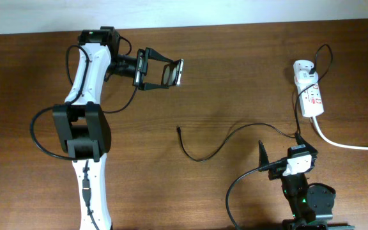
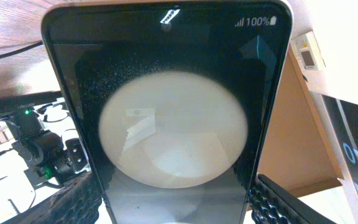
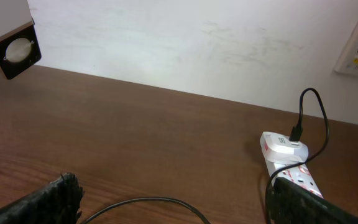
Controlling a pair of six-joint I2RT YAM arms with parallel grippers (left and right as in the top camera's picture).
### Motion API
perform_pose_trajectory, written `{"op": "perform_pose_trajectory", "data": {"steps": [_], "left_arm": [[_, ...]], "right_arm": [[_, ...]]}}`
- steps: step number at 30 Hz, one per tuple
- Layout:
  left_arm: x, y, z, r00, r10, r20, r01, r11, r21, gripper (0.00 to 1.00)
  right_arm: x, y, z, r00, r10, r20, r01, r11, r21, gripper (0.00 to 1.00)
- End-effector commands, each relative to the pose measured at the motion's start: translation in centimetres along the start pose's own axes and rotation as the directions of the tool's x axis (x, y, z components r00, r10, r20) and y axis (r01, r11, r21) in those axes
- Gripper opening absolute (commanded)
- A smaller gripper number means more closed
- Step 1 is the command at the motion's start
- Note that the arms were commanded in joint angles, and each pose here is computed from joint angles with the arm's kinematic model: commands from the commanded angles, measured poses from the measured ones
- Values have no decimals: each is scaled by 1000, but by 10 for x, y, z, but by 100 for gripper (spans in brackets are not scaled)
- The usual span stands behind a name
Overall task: Plug charger to phone and switch on socket
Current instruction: 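Hold the phone raised with its bottom port facing right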
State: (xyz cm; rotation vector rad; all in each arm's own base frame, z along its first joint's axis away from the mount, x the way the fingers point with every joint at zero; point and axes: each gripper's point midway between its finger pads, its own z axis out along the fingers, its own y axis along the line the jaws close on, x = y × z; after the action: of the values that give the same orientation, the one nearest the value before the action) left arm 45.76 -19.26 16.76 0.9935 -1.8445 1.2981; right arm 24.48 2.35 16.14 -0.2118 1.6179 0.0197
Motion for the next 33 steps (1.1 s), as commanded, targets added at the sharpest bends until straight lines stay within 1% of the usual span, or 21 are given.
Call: {"op": "perform_pose_trajectory", "data": {"steps": [1, 30, 33], "left_arm": [[8, -8, -4, 1000, 8, -19, -8, 1000, 26, 0], [5, -6, -4, 1000, 11, -6, -11, 1000, 17, 0], [1, -3, -4, 1000, 11, 18, -11, 1000, 1, 0]], "right_arm": [[2, 1, 0, 1000, 12, -5, -12, 1000, -4, 99], [2, 1, 0, 1000, 12, -5, -12, 1000, -4, 99], [2, 1, 0, 1000, 12, -5, -12, 1000, -4, 99]]}}
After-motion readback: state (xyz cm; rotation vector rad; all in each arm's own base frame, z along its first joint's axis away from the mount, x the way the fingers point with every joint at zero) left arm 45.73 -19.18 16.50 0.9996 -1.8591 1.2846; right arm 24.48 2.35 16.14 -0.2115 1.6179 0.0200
